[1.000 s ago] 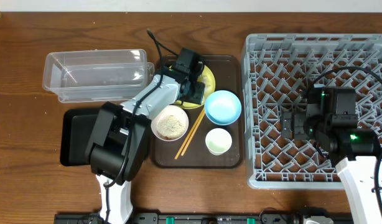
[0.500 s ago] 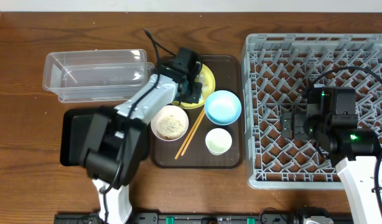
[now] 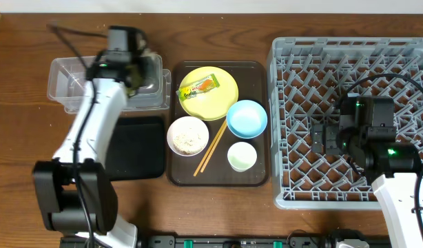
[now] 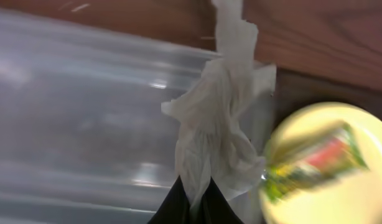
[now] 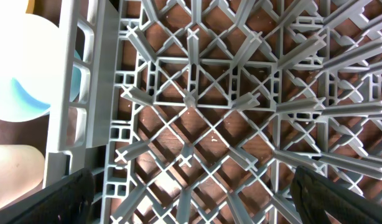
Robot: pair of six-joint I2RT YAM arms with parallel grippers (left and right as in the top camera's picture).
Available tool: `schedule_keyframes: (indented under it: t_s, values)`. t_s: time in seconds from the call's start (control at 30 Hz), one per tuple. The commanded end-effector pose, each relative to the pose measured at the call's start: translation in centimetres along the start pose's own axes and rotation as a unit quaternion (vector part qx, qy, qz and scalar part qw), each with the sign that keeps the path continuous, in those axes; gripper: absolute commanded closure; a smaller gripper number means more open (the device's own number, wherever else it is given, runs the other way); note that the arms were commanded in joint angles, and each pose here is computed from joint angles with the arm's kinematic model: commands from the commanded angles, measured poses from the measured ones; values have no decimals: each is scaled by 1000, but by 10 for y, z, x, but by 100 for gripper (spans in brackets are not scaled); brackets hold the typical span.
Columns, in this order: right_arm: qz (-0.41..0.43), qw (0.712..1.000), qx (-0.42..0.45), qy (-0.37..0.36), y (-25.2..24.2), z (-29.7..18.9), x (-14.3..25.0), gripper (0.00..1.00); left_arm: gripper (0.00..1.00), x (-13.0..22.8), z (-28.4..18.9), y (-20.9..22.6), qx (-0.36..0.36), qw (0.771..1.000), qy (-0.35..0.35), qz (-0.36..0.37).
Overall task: Sort waste into correct bins and load items into the dishwasher rack
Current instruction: 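Drop the tissue into the clear plastic bin with the left gripper, then grasp the yellow snack wrapper on the plate with the left gripper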
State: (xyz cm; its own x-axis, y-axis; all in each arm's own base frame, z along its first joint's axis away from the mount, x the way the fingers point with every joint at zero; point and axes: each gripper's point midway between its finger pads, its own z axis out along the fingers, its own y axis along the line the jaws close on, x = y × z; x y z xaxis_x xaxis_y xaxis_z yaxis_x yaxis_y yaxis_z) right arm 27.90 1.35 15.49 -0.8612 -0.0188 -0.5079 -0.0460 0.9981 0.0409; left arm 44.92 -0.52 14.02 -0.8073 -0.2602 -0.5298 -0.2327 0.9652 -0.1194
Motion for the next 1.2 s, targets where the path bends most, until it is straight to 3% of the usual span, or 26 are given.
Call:
schedule_keyframes:
  t_s: [0.0,0.07,0.13,0.33,0.5,0.67,0.8,1.17]
  values:
    - [6,1000,-3,-10,2,-5,-7,1,86,-2,7,28,-30,994,3,-107]
    - [6,1000,-3,-10,2,-5,-7,1,83,-3,8,36,-34,990,3,-136]
    - [6,1000,-3,-10,2,-5,-7,1,58,-4,8,37,-35,988,1,-148]
    - [6,1000,-3,-10,2,-5,-7,1,42,-8,-2,17,1,995,-6,-97]
    - [6,1000,-3,-10,2,-5,-8,1,36,-11,-20,-47,98,990,-31,91]
    - [6,1000,-3,-10,2,-5,-8,1,29,18,-16,-96,128,948,-25,291]
    - [6,1000,-3,-10,2,-5,-7,1,24,41,0,-125,144,909,-15,391]
    - [6,1000,-3,-10,2,-5,-7,1,22,73,60,-125,126,903,38,410]
